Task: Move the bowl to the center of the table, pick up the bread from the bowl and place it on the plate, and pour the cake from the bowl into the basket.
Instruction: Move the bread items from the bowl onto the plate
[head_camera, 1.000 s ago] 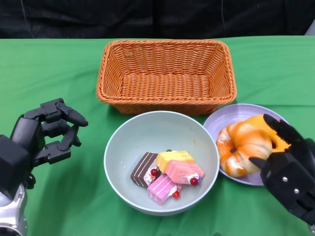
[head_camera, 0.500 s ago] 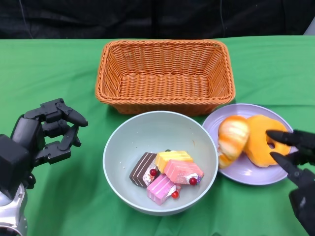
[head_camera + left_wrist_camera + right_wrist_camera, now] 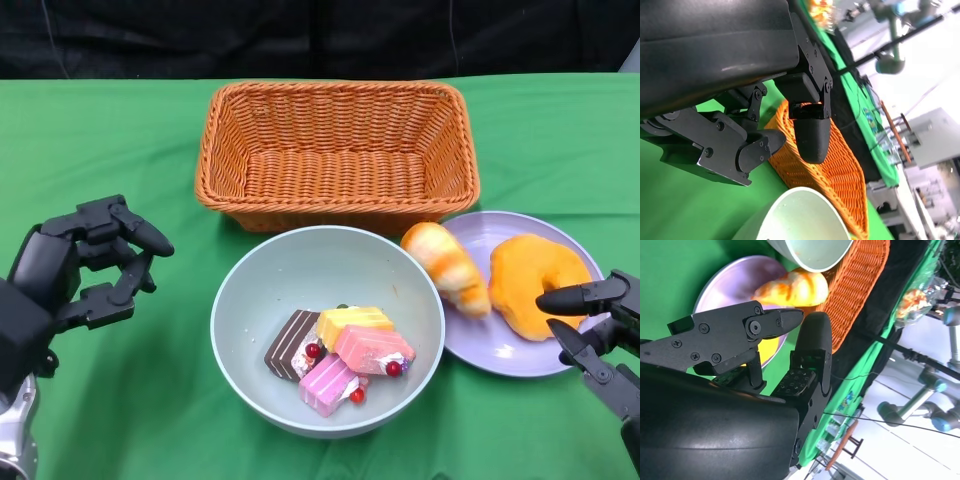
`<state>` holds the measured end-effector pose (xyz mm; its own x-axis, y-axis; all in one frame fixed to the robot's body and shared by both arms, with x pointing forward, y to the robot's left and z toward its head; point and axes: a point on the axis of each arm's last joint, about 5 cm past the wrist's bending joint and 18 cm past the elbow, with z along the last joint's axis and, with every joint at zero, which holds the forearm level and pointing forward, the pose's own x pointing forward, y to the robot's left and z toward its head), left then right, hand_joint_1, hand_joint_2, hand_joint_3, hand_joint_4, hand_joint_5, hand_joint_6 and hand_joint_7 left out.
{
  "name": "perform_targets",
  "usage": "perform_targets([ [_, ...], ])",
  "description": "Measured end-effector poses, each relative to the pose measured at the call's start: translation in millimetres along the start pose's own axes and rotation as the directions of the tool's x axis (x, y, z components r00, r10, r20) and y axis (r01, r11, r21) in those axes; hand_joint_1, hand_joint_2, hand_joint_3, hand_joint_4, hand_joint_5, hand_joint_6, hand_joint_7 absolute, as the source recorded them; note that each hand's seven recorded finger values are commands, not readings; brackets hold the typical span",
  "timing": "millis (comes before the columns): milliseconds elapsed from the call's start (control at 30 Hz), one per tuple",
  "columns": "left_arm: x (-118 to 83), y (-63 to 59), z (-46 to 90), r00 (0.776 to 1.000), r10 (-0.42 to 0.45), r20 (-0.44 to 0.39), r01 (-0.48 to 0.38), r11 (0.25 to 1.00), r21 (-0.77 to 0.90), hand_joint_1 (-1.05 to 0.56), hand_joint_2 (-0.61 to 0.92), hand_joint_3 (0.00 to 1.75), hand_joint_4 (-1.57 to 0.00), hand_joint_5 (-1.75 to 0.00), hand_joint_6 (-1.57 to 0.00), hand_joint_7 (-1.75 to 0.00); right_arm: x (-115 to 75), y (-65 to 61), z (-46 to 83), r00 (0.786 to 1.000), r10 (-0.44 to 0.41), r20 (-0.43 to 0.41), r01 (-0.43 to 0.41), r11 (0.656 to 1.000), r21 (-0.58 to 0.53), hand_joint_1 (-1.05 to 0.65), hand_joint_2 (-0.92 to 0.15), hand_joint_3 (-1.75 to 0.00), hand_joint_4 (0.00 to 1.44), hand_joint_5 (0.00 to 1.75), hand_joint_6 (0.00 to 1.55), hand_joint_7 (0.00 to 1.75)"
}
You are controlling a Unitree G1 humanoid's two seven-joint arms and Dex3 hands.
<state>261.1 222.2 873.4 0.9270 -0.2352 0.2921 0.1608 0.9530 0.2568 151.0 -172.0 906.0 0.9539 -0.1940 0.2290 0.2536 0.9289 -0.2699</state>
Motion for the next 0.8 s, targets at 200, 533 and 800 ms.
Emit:
perform_targets([
  [200,0.7,0.7,1.4,1.0,-0.016,0.009,0.016,0.999,0.032,-0.01,0.65,0.86,-0.85,-1.33,-0.87,-0.98,-0.7,2.6,-0.7,1.0,-0.005,0.009,0.005,1.0,0.031,-0.14,-0.92,-0.23,0.7,1.48,0.68,1.15],
  [533,0.9,0.6,1.6,1.0,-0.022,0.007,0.021,0.999,0.042,0.0,0.61,0.93,-0.84,-1.32,-0.87,-0.99,-0.5,3.5,-1.9,1.0,0.004,0.005,-0.004,1.0,0.021,-0.13,-0.92,-0.23,0.69,1.4,0.68,1.1],
  [800,1.0,0.5,1.6,1.0,-0.025,0.007,0.025,0.999,0.044,-0.01,0.63,0.89,-0.84,-1.31,-0.86,-1.0,4.9,5.6,-1.8,0.995,0.095,-0.044,-0.094,0.995,0.015,-0.19,-0.92,-0.08,0.59,0.68,0.65,0.29],
])
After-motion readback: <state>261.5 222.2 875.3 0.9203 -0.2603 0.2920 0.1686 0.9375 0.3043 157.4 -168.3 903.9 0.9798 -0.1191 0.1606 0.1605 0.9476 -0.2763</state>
